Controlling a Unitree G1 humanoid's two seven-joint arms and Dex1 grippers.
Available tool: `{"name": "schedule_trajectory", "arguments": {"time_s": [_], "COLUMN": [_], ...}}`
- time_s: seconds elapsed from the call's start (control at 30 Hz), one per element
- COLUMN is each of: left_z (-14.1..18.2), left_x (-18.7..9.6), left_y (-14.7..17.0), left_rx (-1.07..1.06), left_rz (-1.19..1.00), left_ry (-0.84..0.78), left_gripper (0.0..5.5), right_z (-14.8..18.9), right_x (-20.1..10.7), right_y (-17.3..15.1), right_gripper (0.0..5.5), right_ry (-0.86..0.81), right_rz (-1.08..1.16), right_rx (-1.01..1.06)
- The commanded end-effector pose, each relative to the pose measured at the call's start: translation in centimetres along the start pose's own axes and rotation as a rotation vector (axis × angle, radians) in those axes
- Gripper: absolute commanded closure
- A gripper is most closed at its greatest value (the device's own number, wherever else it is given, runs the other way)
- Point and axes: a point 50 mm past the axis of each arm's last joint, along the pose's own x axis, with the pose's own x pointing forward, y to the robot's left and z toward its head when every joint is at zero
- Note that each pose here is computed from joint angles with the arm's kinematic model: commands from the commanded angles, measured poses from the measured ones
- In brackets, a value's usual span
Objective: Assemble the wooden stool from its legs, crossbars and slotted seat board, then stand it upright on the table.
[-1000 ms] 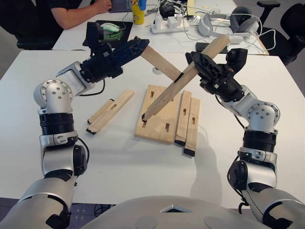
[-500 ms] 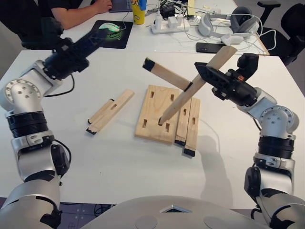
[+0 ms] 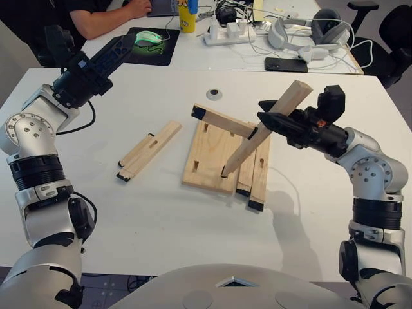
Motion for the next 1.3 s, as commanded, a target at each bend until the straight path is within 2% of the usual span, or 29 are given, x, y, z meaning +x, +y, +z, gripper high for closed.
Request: {"name": "schedule_trajectory", "arguments": {"time_s": [0.03,0.57,1.03,1.3], "left_z": [-0.2,-0.5,-0.8,-1.0], "left_x": [0.1,0.5,0.0,-0.1], "left_y": [-0.1,-0.1,-0.1,-0.2], "left_rx": [0.009,-0.004,-0.009,-0.011], "left_rz": [0.006,-0.006,0.013,0.015], "left_ry": [0.020,0.033,0.020,0.015], "left_gripper": [0.83,0.83,0.83,0.83], "right_z": [-0.2,-0.4,1.0,0.6], "right_x": [0.2,0.5,0.4,0.7], "right_y": [0.1,-0.9,-0.1,-0.5], "right_gripper": [3.43,3.44,3.45,3.45], "right_ry": [0.016,0.155,0.150,0.182], "right_rz": [0.008,0.071,0.099,0.081], "right_rx": [-0.047,-0.144,-0.120,-0.175]}}
